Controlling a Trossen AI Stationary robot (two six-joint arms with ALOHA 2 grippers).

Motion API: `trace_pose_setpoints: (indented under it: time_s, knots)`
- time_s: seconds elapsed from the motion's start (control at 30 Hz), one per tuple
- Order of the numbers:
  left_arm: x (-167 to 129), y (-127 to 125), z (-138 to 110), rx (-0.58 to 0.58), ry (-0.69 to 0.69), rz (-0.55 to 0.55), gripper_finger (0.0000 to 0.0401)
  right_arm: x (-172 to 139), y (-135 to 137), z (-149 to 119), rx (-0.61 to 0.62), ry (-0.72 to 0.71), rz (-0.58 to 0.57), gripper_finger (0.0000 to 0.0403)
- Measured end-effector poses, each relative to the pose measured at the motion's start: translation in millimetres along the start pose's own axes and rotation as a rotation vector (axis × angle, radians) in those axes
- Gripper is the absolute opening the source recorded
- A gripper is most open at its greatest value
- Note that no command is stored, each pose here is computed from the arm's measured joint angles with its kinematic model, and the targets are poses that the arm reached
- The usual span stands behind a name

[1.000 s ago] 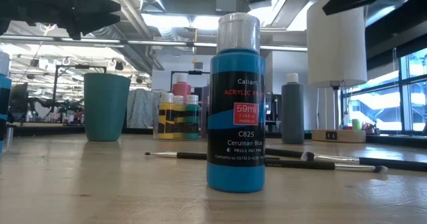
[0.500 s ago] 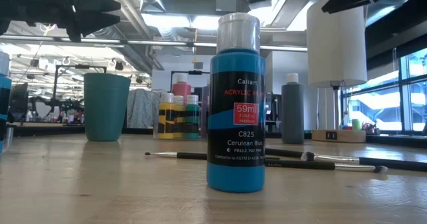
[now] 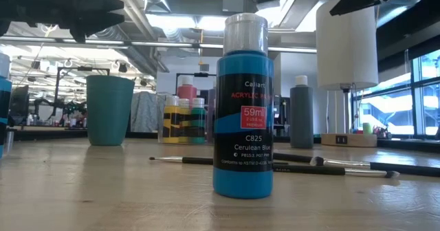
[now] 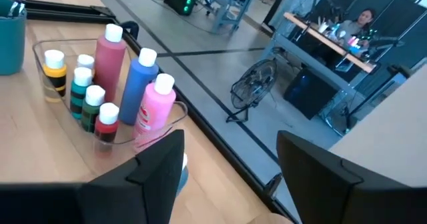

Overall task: Pick & Place Paint Supplies
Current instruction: Put the black paint brush into the green cup

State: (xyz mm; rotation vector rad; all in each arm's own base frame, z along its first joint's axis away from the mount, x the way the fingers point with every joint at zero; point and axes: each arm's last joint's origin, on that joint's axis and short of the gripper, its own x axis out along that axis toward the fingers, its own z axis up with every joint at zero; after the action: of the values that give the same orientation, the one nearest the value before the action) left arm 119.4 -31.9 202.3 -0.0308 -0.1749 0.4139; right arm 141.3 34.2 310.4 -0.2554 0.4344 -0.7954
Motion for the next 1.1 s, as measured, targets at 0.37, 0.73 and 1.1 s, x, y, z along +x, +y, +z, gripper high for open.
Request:
trace_pose_setpoints:
  time_s: [0.37, 0.73, 1.1]
  knots:
    - [6.9, -5.7, 15.3, 0.141, 0.082, -0.007, 0.0224, 8.9, -2.6, 0.5, -0.003, 0.052, 0.024, 0.0242]
    - [17.2, -9.2, 62.5, 0.006, 0.314, 0.024, 0.0224, 15.5, -6.6, 2.6, -0.097, 0.062, -0.016, 0.0242]
    - [35.9, -16.0, 76.5, -0.005, 0.351, 0.065, 0.0224, 20.5, -9.7, 5.1, -0.082, 0.085, 0.061, 0.0242]
